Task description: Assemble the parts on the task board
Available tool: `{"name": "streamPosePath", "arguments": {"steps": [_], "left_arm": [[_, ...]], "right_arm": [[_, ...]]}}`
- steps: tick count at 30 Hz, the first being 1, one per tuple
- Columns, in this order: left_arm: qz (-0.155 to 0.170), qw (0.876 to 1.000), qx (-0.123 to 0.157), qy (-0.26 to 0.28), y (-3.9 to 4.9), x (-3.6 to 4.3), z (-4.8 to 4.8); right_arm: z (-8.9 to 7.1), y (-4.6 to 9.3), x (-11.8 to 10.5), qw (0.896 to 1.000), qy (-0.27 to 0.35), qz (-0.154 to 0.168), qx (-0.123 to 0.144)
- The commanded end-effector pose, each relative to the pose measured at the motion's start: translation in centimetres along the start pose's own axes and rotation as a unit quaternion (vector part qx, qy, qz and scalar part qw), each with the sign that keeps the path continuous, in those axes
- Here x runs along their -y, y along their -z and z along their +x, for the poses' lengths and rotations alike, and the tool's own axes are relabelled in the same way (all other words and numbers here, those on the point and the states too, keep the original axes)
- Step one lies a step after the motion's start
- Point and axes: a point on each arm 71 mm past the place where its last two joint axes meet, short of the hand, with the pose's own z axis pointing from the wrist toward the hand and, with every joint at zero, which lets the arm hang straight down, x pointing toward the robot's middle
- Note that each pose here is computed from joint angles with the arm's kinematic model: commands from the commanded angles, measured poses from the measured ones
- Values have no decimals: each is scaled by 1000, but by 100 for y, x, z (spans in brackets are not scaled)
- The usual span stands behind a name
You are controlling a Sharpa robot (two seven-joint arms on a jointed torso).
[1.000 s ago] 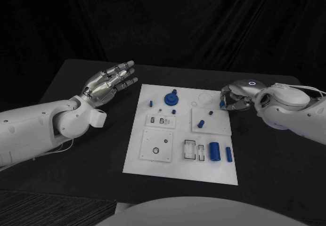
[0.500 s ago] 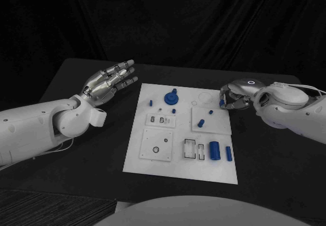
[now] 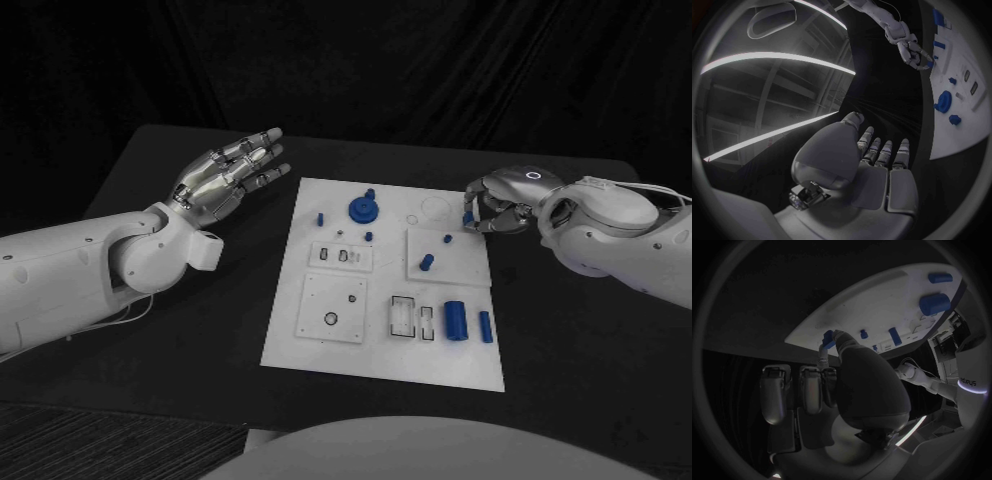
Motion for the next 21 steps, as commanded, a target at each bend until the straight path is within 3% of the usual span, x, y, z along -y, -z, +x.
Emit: {"name": "streamPosePath", "arguments": {"steps": [1, 5, 10, 15, 21], "left_arm": [[7, 1000, -5, 6, -2, 6, 21], [6, 1000, -5, 5, -7, 2, 26], [5, 1000, -6, 5, -17, -4, 36], [5, 1000, -9, 7, -31, -10, 50], [7, 1000, -10, 7, -47, -15, 60]], "right_arm": [[-177, 6, -92, 999, -6, -8, 50], [-386, 17, -316, 997, -11, -32, 69], [-523, -11, -615, 995, -9, -64, 81], [-541, -115, -864, 994, -4, -86, 69], [-433, -239, -1080, 994, 0, -100, 41]]}}
